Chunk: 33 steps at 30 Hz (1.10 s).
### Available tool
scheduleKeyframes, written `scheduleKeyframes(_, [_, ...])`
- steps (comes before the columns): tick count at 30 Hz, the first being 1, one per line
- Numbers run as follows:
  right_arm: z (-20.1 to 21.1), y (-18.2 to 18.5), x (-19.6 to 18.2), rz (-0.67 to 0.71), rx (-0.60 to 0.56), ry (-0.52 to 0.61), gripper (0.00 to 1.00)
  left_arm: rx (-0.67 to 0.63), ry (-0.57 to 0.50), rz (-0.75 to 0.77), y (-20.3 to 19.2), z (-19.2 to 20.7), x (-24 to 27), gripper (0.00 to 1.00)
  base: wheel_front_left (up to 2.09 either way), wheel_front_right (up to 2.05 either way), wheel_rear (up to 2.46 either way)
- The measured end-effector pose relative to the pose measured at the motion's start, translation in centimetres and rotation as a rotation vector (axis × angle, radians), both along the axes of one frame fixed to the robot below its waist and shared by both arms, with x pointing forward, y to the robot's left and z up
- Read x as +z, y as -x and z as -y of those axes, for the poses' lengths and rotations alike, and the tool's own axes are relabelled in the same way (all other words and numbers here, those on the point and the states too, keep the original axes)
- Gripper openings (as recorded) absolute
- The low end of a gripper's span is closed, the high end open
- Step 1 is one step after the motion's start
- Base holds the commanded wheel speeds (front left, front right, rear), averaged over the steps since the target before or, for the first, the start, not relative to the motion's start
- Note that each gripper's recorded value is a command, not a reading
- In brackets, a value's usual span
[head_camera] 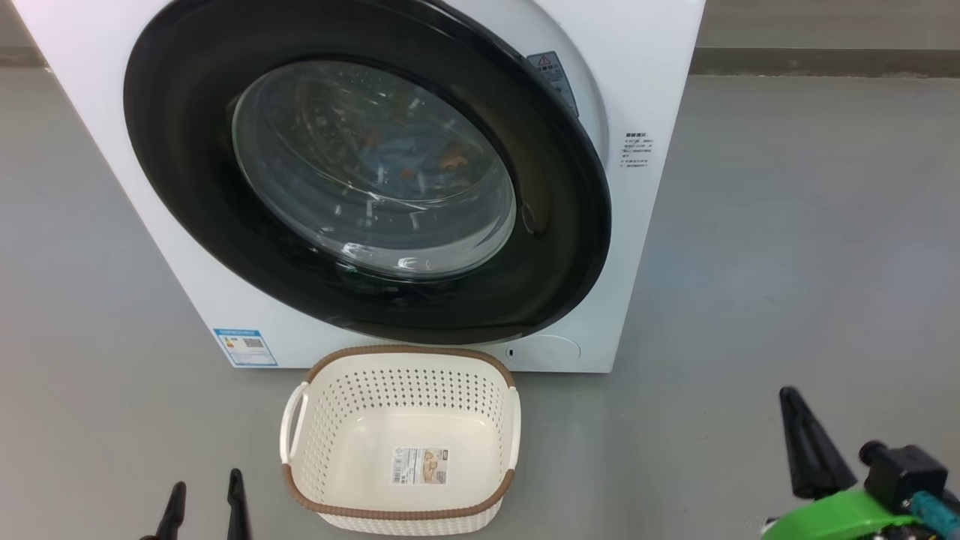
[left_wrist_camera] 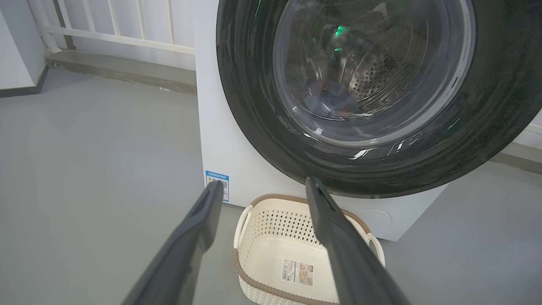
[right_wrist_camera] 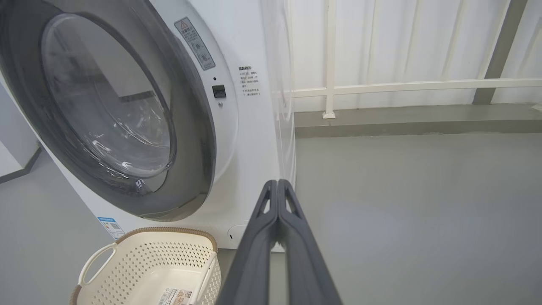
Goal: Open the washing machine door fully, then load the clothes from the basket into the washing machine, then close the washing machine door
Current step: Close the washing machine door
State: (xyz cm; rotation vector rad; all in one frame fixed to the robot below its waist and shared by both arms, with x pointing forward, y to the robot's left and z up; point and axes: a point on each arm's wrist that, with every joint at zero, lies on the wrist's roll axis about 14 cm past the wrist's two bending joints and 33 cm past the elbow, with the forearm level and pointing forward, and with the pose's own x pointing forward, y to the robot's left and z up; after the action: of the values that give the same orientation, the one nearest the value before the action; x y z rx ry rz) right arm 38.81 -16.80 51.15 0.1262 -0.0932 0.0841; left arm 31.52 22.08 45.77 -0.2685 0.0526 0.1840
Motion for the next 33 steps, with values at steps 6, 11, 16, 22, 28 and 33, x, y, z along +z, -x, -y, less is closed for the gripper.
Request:
scheduleKeyframes(6, [0.5, -1.7, 3.6, 0.108, -0.021, -0.009, 0.0, -0.001, 0.004, -0.006, 0.0, 0.2, -0.2, 1.0, 0.0, 0.0, 0.0])
scheduleKeyframes(11, [-0.4, -3.5, 9.7, 0.287, 0.002, -0.054, 0.0, 0.001, 0.005, -0.018, 0.0, 0.2, -0.5, 1.0, 0.0, 0.0, 0.0])
scheduleKeyframes(16, [-3.3, -4.4, 16.0, 0.473, 0.088, -0.083, 0.0, -0.001, 0.008, -0.039, -0.1, 0.3, -1.1, 1.0, 0.0, 0.0, 0.0])
scheduleKeyframes(22, [-9.2, -5.1, 17.8, 0.524, 0.27, -0.091, 0.0, -0.007, 0.022, -0.066, -0.6, 0.6, -1.9, 1.0, 0.0, 0.0, 0.0])
scheduleKeyframes(28, [-13.9, -6.4, 15.1, 0.447, 0.406, -0.076, 0.0, -0.023, 0.033, -0.06, -2.2, 1.1, -1.7, 1.0, 0.0, 0.0, 0.0])
scheduleKeyframes(33, [-15.5, -8.3, 12.0, 0.365, 0.458, -0.031, 0.0, -0.02, 0.038, -0.065, -3.3, 1.2, -1.8, 1.0, 0.0, 0.0, 0.0])
